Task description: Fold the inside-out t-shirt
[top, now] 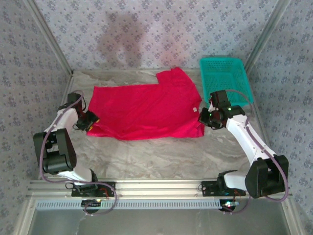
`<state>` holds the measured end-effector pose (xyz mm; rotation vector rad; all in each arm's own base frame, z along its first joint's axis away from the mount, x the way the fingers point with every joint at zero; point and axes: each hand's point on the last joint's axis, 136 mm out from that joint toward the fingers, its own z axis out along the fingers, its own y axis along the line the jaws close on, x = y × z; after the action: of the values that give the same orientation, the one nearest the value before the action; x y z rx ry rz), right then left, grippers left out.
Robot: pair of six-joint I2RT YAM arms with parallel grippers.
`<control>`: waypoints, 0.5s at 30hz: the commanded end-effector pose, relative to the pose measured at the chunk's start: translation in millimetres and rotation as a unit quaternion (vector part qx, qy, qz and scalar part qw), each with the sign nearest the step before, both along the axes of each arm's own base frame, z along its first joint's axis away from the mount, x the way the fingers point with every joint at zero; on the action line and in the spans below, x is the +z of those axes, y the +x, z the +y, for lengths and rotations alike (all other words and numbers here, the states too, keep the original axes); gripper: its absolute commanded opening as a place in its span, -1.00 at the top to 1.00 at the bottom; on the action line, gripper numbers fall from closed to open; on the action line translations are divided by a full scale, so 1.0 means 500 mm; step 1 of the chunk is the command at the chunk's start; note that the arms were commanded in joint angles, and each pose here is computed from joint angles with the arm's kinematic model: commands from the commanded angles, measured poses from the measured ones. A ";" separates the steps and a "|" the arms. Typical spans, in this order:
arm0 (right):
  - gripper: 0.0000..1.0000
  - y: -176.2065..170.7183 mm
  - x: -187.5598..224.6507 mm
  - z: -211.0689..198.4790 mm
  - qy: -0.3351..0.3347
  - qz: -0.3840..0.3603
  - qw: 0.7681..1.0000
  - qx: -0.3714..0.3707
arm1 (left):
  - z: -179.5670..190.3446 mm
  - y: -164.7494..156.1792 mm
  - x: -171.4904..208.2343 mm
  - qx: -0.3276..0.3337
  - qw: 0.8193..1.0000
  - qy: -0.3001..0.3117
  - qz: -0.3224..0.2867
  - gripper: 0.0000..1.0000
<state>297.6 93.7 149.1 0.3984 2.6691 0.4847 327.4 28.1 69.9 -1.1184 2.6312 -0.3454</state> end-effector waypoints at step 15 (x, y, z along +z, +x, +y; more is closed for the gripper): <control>1.00 0.007 0.043 0.006 0.007 -0.019 1.000 0.006 | -0.009 0.057 -0.010 0.009 0.999 -0.037 -0.011 1.00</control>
<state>298.7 95.0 152.8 0.3942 2.6634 0.4956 341.7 21.5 45.8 -1.1798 2.6432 -0.4226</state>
